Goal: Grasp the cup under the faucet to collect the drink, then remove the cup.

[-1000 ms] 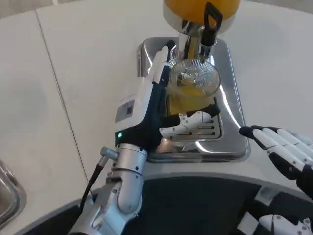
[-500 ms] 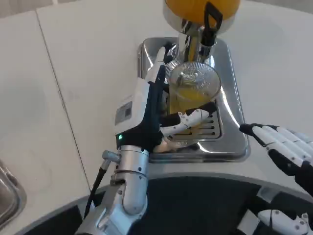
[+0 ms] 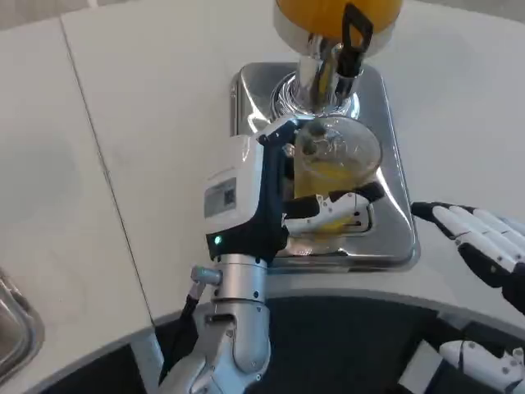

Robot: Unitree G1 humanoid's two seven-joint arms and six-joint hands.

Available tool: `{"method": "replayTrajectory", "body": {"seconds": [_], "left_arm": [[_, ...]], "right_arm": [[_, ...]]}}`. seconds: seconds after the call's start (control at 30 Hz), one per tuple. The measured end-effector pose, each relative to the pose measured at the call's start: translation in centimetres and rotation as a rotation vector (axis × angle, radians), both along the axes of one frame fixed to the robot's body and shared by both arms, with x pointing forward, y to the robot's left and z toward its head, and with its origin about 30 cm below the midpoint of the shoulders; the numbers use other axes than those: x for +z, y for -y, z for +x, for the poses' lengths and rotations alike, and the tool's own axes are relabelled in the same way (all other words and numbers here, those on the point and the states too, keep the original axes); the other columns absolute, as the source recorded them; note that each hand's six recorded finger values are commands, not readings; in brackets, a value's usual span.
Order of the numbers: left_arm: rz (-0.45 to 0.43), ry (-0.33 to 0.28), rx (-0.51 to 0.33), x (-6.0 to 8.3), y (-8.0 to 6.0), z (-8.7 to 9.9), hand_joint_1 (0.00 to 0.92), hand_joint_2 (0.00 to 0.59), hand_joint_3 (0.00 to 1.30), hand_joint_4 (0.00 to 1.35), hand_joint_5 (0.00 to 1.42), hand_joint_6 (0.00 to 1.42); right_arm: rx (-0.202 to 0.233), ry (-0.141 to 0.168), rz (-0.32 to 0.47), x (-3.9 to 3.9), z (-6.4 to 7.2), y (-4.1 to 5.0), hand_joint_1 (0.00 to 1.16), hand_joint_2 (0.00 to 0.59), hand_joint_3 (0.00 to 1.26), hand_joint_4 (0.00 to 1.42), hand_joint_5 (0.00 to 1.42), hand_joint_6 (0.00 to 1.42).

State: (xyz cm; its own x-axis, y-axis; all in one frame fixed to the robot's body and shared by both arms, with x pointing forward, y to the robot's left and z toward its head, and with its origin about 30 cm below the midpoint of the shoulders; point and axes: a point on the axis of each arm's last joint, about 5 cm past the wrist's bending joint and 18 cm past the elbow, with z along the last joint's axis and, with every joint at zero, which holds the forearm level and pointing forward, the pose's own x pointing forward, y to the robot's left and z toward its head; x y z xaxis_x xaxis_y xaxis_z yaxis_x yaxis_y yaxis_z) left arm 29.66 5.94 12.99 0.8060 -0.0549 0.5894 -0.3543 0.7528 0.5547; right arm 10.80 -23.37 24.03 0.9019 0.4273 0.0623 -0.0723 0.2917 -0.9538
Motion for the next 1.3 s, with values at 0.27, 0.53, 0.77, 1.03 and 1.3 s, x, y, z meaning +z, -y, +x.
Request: {"method": "replayTrajectory", "body": {"seconds": [0.27, 0.53, 0.77, 1.03, 1.3], "left_arm": [[-0.073, -0.015, 0.033, 0.3, 0.1, 0.0, 0.766, 0.0, 1.1, 1.2, 1.31, 1.42], [-0.098, -0.023, 0.055, 0.4, -0.2, -0.3, 0.799, 0.0, 1.11, 1.19, 1.27, 1.42], [-0.094, -0.01, 0.054, 0.6, -1.0, -0.9, 0.815, 0.0, 1.12, 1.19, 1.26, 1.42], [-0.059, 0.009, 0.088, 0.7, -3.2, -1.3, 0.794, 0.0, 1.14, 1.21, 1.28, 1.42], [-0.015, 0.01, 0.111, 0.6, -5.3, -1.9, 0.79, 0.0, 1.15, 1.21, 1.3, 1.42]], "right_arm": [[-0.008, -0.005, 0.005, 0.13, 0.3, -0.04, 0.21, 0.417, 0.0, 0.0, 0.0, 0.02], [-0.002, -0.026, 0.009, 0.1, 0.4, -0.19, 0.22, 0.422, 0.0, 0.0, 0.0, 0.03], [0.011, -0.018, 0.014, 0.28, 0.5, -0.7, 0.22, 0.425, 0.0, 0.0, 0.0, 0.03], [0.025, -0.024, 0.015, 0.12, 0.5, -1.05, 0.22, 0.43, 0.0, 0.0, 0.0, 0.03], [0.034, -0.014, 0.013, 0.17, 0.2, -1.39, 0.22, 0.432, 0.0, 0.0, 0.01, 0.03]]}}
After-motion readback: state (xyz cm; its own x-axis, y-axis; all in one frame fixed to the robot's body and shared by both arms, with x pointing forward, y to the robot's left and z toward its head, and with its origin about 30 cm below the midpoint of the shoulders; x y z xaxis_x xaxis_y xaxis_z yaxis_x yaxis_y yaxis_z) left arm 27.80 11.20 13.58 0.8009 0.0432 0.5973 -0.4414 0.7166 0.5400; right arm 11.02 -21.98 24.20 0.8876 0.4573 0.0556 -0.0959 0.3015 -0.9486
